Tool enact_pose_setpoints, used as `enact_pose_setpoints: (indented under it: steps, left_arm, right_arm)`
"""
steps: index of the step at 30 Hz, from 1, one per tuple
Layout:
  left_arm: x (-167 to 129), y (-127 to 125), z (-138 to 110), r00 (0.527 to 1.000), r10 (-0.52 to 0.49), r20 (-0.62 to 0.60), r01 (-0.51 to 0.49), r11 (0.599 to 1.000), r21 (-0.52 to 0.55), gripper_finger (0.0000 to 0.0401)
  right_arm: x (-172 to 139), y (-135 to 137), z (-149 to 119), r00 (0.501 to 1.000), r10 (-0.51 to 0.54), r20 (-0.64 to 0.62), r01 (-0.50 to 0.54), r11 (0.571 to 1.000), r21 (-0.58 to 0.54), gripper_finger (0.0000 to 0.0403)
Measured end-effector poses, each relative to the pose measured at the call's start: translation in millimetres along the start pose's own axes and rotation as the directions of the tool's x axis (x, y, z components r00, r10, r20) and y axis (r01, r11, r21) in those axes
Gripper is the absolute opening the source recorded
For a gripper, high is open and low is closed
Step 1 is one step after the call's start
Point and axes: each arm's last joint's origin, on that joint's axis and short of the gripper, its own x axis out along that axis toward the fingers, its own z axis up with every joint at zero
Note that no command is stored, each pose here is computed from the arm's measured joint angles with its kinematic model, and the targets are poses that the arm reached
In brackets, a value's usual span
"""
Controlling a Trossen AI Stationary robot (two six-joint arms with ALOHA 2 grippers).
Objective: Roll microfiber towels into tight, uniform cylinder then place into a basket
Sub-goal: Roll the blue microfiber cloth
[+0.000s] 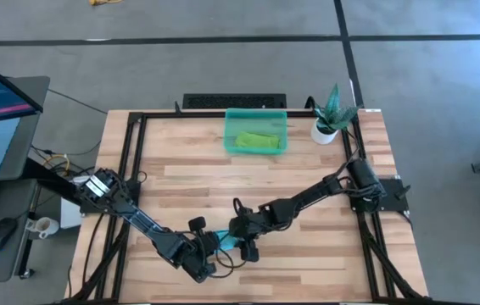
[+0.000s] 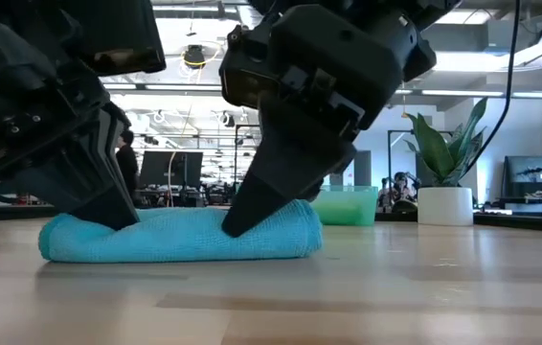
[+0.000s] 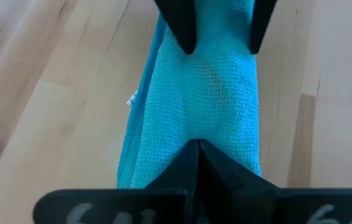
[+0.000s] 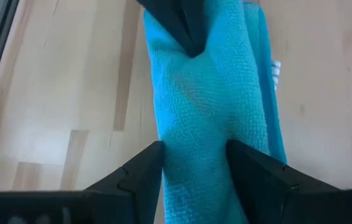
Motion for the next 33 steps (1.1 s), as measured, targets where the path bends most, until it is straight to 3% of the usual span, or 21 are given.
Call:
enact_pose_setpoints:
  steps: [6,14,18,23,27,33]
  left_arm:
    - [-21,-8,9,0.995,0.097,-0.006,-0.097,0.993,0.074,0.0002]
    - [-46,-23,28,0.98,0.143,0.136,-0.157,0.983,0.095,0.0002]
    - [-36,-14,23,0.986,0.147,0.081,-0.152,0.987,0.06,0.0002]
    - [-12,6,13,0.987,0.158,-0.016,-0.159,0.985,-0.07,0.0002]
    - [1,15,6,0.993,0.097,-0.066,-0.105,0.985,-0.135,0.0002]
    - [1,17,-4,0.995,0.052,-0.09,-0.064,0.988,-0.142,0.0002]
  right_arm:
    - [2,0,2,0.999,0.007,0.036,-0.006,1.0,-0.003,0.0209]
    - [5,7,1,0.998,0.017,0.064,-0.015,1.0,-0.019,0.0209]
    - [5,11,0,0.998,0.018,0.064,-0.017,1.0,-0.026,0.0209]
    - [5,11,0,0.998,0.019,0.064,-0.017,0.999,-0.026,0.0209]
    - [5,11,0,0.998,0.022,0.066,-0.021,0.999,-0.027,0.0209]
    - [5,11,0,0.997,0.028,0.067,-0.026,0.999,-0.027,0.0209]
